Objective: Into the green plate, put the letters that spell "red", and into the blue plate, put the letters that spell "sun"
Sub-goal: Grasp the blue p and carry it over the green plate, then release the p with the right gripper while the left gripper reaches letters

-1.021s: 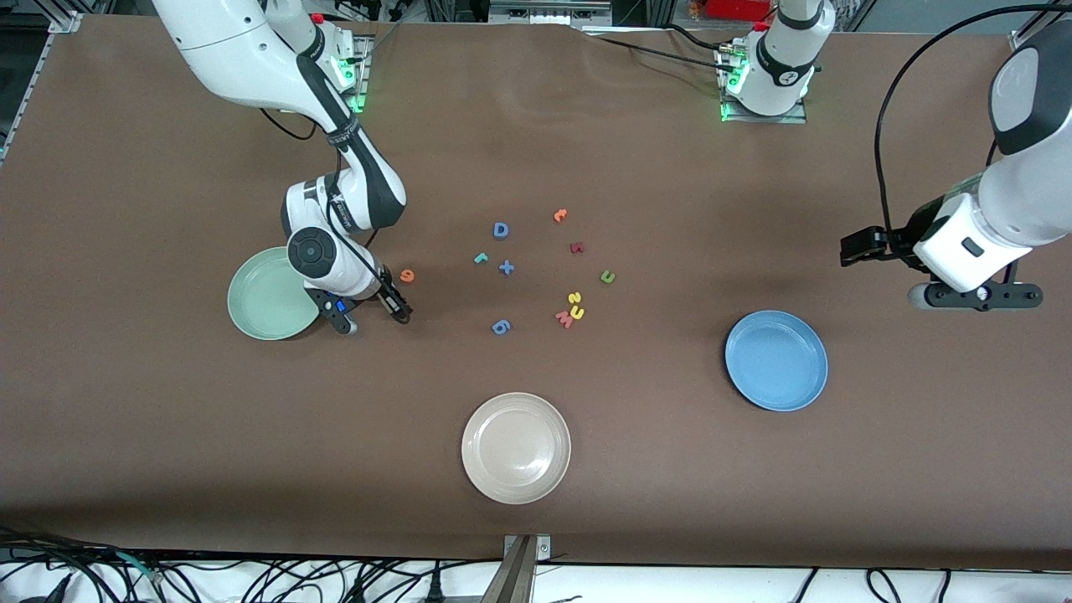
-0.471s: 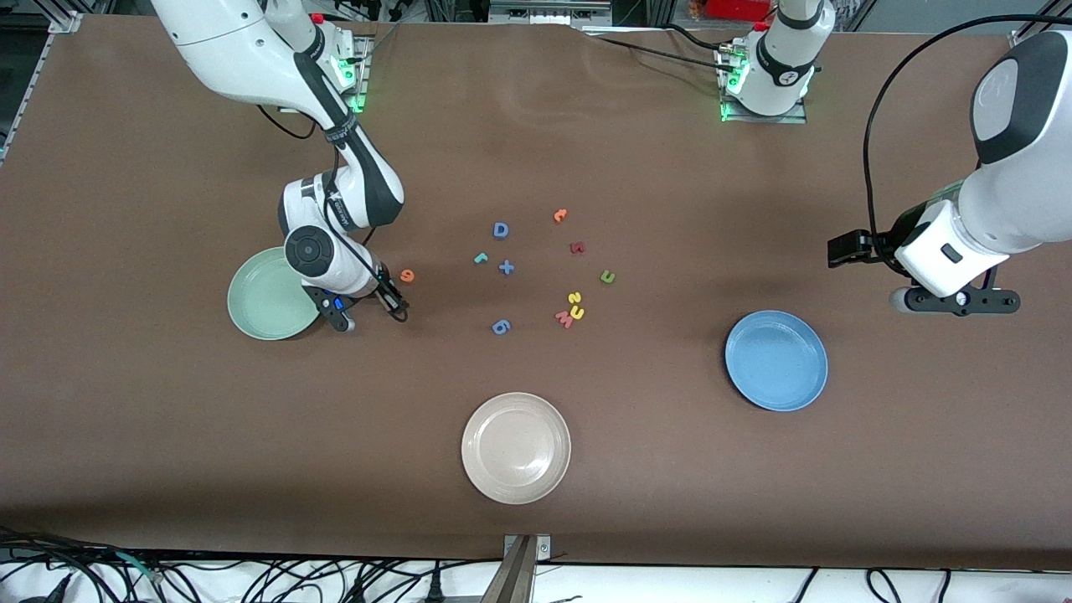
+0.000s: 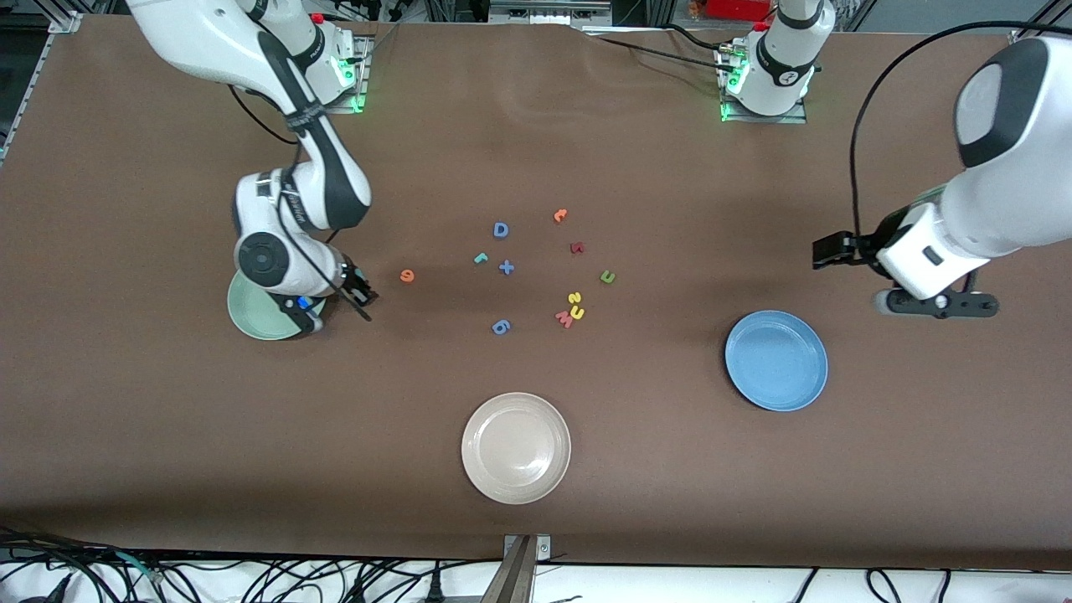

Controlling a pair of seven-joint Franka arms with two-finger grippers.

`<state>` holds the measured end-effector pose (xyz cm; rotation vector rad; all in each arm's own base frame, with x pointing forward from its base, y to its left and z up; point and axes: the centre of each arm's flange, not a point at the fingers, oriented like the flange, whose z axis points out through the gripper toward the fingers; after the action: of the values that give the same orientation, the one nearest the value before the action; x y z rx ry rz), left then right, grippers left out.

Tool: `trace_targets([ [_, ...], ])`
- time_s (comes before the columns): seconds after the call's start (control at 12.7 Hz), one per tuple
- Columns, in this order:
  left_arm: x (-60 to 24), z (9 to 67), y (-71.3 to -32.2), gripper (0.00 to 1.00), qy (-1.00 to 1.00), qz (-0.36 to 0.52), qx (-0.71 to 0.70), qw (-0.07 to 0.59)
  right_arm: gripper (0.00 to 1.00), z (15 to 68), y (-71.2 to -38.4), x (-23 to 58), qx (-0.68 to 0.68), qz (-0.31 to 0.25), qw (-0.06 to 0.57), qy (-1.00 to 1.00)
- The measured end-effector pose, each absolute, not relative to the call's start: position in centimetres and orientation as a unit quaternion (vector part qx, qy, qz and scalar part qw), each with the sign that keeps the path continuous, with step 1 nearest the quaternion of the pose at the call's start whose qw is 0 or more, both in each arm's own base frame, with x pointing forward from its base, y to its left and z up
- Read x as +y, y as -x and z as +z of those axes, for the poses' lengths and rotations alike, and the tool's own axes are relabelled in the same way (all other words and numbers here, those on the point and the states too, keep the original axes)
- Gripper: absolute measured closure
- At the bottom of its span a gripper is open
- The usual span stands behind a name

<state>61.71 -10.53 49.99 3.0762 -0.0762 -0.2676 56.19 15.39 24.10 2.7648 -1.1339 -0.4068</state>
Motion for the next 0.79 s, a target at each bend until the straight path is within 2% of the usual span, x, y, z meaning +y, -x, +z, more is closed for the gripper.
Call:
trace_targets([
  [0.31, -18.5, 44.0, -62.2, 0.0, -0.994, -0.103, -0.025, 0.019, 0.63, 24.5, -56.4, 7.4, -0.33, -0.164, 0.072, -0.927],
  [0.79, -28.2, 35.1, -60.7, 0.0, -0.996, -0.083, -0.017, 0.032, 0.63, 17.5, -53.8, 5.2, -0.295, -0.159, 0.08, -0.939],
])
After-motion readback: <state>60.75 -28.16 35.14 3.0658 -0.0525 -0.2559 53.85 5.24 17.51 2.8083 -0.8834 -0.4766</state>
